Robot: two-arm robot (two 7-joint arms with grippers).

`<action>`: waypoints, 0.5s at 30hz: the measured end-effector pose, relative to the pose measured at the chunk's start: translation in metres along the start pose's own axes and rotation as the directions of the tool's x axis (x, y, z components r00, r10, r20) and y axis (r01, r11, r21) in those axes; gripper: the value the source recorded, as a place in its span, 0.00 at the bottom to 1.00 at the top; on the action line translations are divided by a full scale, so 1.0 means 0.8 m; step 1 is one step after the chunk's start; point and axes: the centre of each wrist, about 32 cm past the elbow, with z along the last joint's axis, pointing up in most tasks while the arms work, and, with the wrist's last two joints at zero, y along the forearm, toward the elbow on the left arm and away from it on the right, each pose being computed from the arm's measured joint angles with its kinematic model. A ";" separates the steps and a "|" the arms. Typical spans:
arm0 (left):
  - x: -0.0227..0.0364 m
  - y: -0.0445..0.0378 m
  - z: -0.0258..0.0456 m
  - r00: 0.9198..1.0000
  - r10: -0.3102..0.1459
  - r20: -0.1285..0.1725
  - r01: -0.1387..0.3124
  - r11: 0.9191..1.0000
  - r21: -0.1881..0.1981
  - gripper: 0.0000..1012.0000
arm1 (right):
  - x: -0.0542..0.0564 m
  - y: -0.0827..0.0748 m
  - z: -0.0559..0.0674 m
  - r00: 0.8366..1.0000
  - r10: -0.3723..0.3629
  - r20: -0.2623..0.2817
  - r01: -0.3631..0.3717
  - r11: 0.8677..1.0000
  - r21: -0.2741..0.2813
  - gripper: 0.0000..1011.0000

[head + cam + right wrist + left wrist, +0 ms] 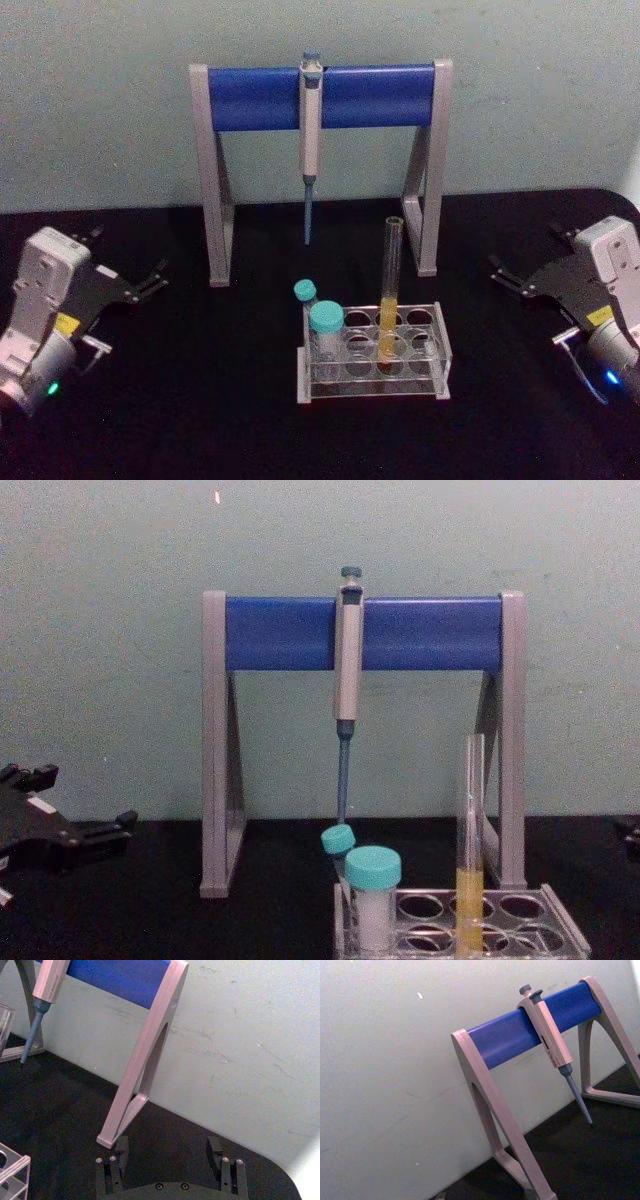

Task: Pick up the test tube from the test tube rack, shake it, then place it back into the test tube rack.

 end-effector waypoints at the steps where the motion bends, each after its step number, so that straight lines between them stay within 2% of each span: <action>1: 0.0000 0.000 0.0000 1.000 0.000 0.000 0.000 1.000 0.000 1.00 | 0.000 0.000 0.000 1.000 0.000 0.000 0.000 1.000 0.000 0.99; 15: 0.0000 0.000 0.0000 1.000 0.000 0.000 0.000 1.000 0.000 1.00 | 0.001 -0.001 -0.001 1.000 -0.001 -0.003 0.001 1.000 -0.001 0.99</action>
